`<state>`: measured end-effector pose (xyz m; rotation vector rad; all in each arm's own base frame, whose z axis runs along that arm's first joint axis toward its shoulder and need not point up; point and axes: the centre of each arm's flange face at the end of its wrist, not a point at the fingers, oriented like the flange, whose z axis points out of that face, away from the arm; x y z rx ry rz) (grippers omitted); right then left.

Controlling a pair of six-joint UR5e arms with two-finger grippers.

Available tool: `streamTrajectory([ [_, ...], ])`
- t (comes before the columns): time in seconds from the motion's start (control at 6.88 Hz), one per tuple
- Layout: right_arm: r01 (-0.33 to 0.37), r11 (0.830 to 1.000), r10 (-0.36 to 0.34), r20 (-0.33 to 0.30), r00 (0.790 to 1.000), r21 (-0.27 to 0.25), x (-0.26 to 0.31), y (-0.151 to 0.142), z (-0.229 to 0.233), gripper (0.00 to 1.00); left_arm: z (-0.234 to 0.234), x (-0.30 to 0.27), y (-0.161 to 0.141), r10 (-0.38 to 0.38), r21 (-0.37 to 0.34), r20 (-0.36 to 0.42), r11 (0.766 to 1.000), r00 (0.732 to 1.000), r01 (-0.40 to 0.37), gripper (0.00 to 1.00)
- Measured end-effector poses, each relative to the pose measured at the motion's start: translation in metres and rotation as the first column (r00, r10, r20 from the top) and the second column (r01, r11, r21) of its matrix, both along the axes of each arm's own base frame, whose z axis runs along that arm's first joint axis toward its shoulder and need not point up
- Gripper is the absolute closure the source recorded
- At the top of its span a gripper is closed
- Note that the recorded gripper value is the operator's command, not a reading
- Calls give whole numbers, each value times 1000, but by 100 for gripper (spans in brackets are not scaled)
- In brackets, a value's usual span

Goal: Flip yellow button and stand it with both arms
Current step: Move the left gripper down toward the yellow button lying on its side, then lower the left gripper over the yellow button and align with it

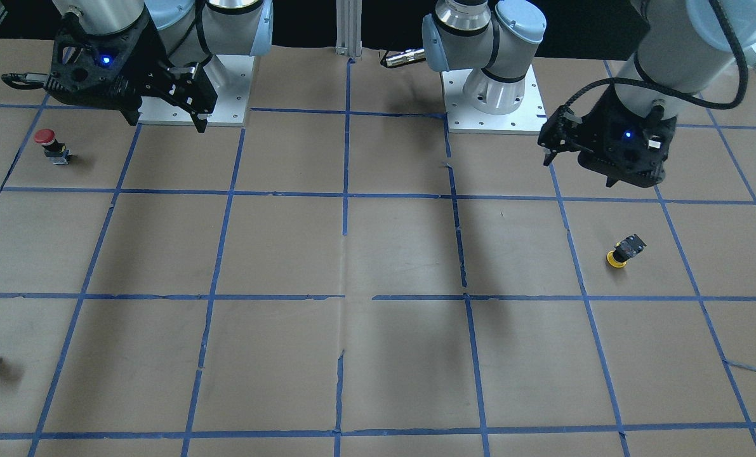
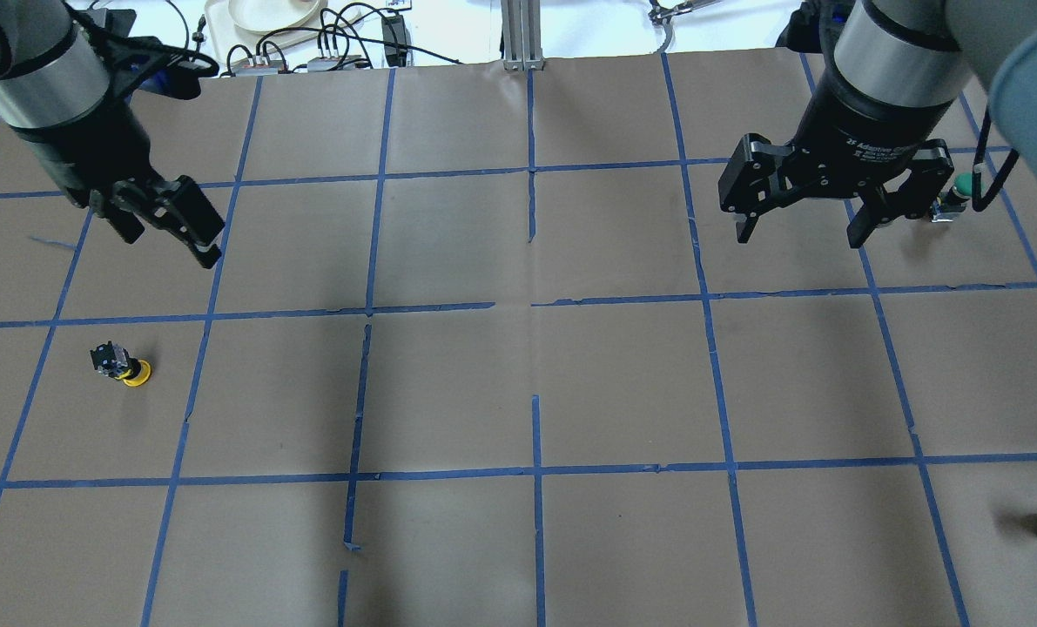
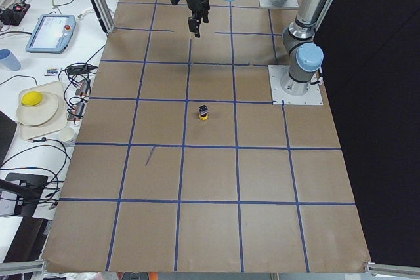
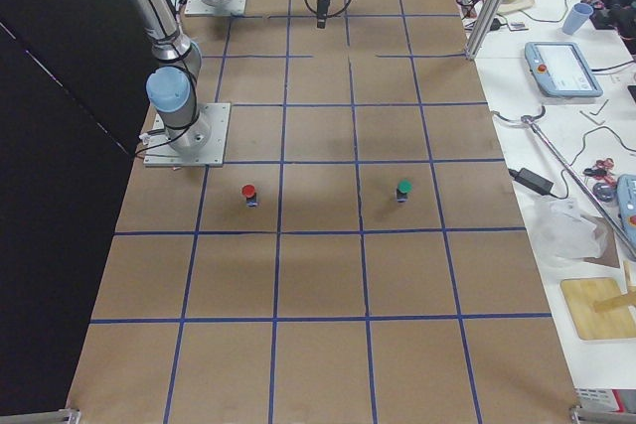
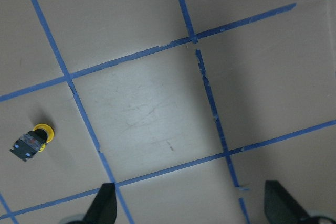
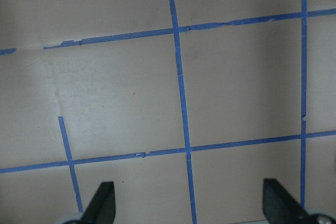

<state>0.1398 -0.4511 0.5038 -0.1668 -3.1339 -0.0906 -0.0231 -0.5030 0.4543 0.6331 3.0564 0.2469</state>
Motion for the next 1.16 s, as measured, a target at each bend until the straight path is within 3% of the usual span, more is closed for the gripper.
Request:
streamTrajectory([
  [0.29, -1, 1000, 1, -2, 1000, 1, 0, 0, 0, 0, -36, 58, 2, -82, -1, 0, 997, 997, 82, 2],
  [0.58, -9, 1000, 9, -7, 1000, 2, 1, 0, -2, 0, -80, 114, 11, -186, -26, -70, 983, 980, 184, 1],
  [1.16, -4, 1000, 4, -3, 1000, 2, 1, 0, -2, 0, -146, 215, 9, -422, -102, -87, 905, 902, 414, 0],
])
